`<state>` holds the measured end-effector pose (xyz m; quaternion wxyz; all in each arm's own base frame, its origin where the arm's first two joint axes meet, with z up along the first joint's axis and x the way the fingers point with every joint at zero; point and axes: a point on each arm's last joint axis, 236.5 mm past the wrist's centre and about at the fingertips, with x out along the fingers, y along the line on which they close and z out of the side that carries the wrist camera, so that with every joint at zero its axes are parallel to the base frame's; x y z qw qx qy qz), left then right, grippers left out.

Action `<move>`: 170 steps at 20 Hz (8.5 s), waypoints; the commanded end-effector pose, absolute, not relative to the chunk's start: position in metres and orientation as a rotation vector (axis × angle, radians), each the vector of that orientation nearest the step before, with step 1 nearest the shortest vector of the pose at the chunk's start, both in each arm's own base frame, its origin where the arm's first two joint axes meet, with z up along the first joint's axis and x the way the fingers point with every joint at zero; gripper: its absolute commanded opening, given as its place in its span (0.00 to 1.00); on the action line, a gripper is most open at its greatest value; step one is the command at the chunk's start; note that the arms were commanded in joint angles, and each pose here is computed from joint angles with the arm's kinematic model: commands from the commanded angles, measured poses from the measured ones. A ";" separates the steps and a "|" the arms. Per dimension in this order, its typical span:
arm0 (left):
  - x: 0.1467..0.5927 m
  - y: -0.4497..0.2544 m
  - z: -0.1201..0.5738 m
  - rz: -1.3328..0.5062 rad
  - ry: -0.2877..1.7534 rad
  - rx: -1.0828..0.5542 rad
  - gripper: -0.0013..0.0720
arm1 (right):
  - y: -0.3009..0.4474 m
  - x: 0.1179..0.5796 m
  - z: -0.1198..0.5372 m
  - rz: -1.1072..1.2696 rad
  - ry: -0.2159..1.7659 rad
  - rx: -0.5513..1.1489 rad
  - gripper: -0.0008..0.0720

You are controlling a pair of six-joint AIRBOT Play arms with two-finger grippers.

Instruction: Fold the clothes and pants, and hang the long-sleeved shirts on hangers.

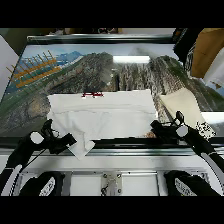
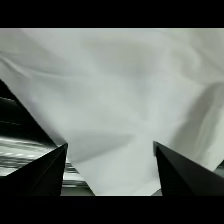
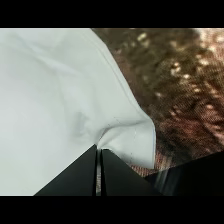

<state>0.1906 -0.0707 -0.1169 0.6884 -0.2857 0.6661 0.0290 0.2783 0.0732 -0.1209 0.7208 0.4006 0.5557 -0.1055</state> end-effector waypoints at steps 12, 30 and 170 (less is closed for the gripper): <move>0.187 -0.010 -0.109 0.250 1.501 -0.652 0.79 | 0.073 0.279 -0.120 -0.231 1.227 0.881 0.03; 0.185 -0.049 -0.102 0.007 1.542 -0.515 0.04 | 0.076 0.270 -0.104 -0.119 1.309 0.724 0.02; 0.538 -0.012 0.124 -0.266 0.982 -0.350 0.04 | 0.587 0.394 0.015 1.033 0.917 0.457 0.86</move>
